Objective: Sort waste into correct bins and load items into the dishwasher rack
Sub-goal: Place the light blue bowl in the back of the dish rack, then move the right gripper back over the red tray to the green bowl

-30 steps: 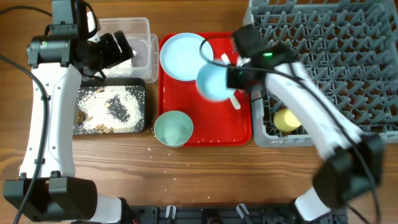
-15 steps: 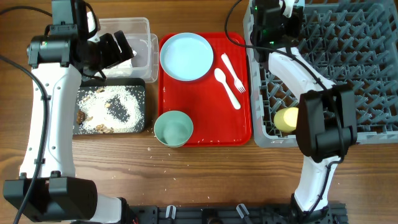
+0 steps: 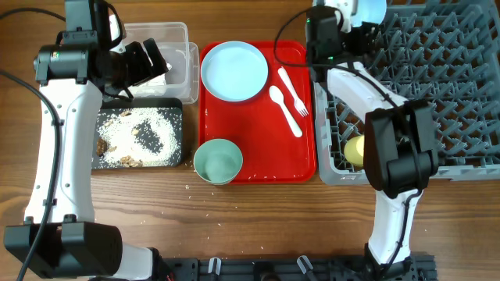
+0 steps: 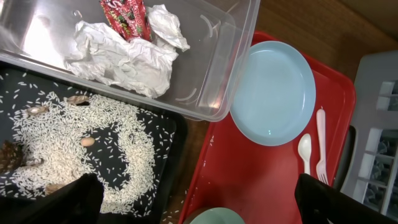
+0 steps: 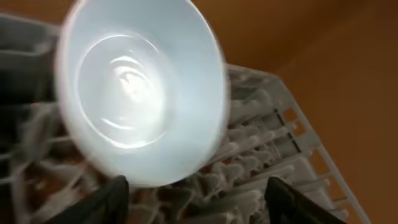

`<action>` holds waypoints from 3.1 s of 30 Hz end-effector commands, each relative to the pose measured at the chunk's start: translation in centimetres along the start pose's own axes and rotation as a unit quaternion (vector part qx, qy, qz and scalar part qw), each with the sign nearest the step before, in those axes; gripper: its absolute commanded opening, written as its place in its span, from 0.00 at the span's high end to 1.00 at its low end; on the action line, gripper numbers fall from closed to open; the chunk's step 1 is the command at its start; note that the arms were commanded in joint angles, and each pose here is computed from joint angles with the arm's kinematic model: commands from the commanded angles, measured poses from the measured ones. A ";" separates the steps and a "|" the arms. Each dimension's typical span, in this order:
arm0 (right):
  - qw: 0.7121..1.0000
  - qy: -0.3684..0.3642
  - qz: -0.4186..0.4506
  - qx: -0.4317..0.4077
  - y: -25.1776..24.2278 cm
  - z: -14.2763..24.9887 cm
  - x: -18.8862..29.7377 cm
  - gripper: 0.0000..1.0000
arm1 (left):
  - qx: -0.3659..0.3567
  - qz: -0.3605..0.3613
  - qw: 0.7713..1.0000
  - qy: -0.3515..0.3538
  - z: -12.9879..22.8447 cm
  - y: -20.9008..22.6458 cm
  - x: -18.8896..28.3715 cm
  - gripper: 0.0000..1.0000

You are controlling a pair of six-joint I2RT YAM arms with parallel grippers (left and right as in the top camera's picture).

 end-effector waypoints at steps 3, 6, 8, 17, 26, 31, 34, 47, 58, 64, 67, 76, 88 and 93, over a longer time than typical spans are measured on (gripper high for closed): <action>0.992 -0.035 -0.122 -0.025 0.0 -2.1 3.7 0.27 | 0.003 0.000 1.000 -0.011 -0.3 0.0 0.5 0.00; 0.970 -0.051 -0.207 -0.120 -3.7 -4.0 6.8 0.30 | 0.003 0.000 1.000 -0.011 -0.3 0.0 0.5 0.00; 0.941 -0.075 -0.268 -0.190 -7.5 -5.4 9.2 0.36 | 0.003 0.000 1.000 -0.011 -0.3 0.0 0.5 0.00; 0.814 0.011 -0.391 -0.429 -15.6 -4.1 3.0 0.52 | 0.003 0.000 1.000 -0.011 -0.3 0.0 0.5 0.00; 0.802 0.136 -0.367 -0.451 -6.9 -0.4 -5.1 0.45 | 0.003 0.000 1.000 -0.011 -0.3 0.0 0.5 0.00; 0.797 0.155 -0.358 -0.462 -5.7 1.2 -7.4 0.49 | 0.003 0.000 1.000 -0.011 -0.3 0.0 0.5 0.00; 0.791 0.158 -0.360 -0.468 -5.3 1.8 -8.4 0.59 | 0.003 0.000 1.000 -0.011 -0.3 0.0 0.5 0.00; 0.820 0.094 -0.391 -0.407 -7.5 -0.1 -6.7 0.96 | 0.003 0.000 1.000 -0.011 -0.3 0.0 0.5 0.00; 0.992 0.030 0.095 -0.082 -10.9 -4.1 3.9 0.96 | 0.003 0.000 1.000 -0.011 -0.3 0.0 0.5 0.00; 0.993 0.050 0.110 0.008 -5.5 -2.6 0.6 0.96 | 0.003 0.000 1.000 -0.011 -0.3 0.0 0.5 0.00; 0.997 0.038 0.067 0.012 -4.6 -2.7 0.4 0.96 | 0.003 0.000 1.000 -0.011 -0.3 0.0 0.5 0.00; 0.997 0.043 0.040 0.043 -3.0 -2.1 0.6 0.96 | 0.003 0.000 1.000 -0.011 -0.3 0.0 0.5 0.00; 0.985 0.053 0.102 0.131 -0.3 -1.3 -1.2 0.96 | 0.003 0.000 1.000 -0.011 -0.3 0.0 0.5 0.00; 0.976 0.040 0.103 0.188 0.8 -2.4 1.0 0.95 | 0.003 0.000 1.000 -0.011 -0.3 0.0 0.5 0.00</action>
Point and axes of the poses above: each gripper's point midway between its finger pads, its own x axis back along the fingers, its own y axis along the line the jaws close on, z = x × y, the point moved 7 cm from there along x, back along the fingers, and after that the axes turned 9 degrees about x, right-handed, at the moved point
